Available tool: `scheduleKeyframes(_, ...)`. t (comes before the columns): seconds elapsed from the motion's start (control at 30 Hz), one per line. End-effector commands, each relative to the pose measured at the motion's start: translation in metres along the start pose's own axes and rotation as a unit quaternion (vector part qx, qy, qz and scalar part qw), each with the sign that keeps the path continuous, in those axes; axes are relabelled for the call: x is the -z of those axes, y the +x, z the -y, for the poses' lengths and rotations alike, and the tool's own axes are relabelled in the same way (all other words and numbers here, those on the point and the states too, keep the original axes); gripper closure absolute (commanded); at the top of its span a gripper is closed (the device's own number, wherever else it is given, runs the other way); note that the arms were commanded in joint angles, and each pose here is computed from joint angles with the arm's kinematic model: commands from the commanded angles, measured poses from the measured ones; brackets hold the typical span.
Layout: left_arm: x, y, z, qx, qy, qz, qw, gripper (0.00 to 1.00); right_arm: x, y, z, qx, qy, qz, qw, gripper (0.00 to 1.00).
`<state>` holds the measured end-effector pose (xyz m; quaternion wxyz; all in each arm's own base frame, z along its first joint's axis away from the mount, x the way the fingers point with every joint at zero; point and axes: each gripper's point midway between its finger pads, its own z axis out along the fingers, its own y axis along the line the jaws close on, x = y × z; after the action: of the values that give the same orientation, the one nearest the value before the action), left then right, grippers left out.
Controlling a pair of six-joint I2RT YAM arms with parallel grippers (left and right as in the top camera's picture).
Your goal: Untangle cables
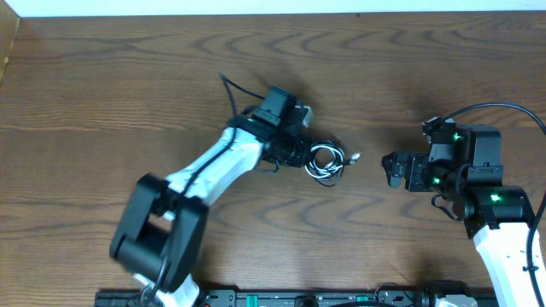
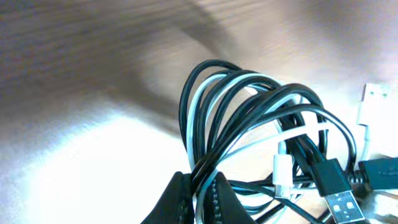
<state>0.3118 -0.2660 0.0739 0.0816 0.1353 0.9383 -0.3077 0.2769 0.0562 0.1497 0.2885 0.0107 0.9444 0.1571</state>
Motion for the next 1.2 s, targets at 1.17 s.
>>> scheduleKeyframes(1.17, 0.07, 0.016, 0.082, 0.114, 0.317, -0.1, 0.936, 0.93, -0.024, 0.005, -0.098, -0.046, -0.259, -0.085, 0.961, 0.03)
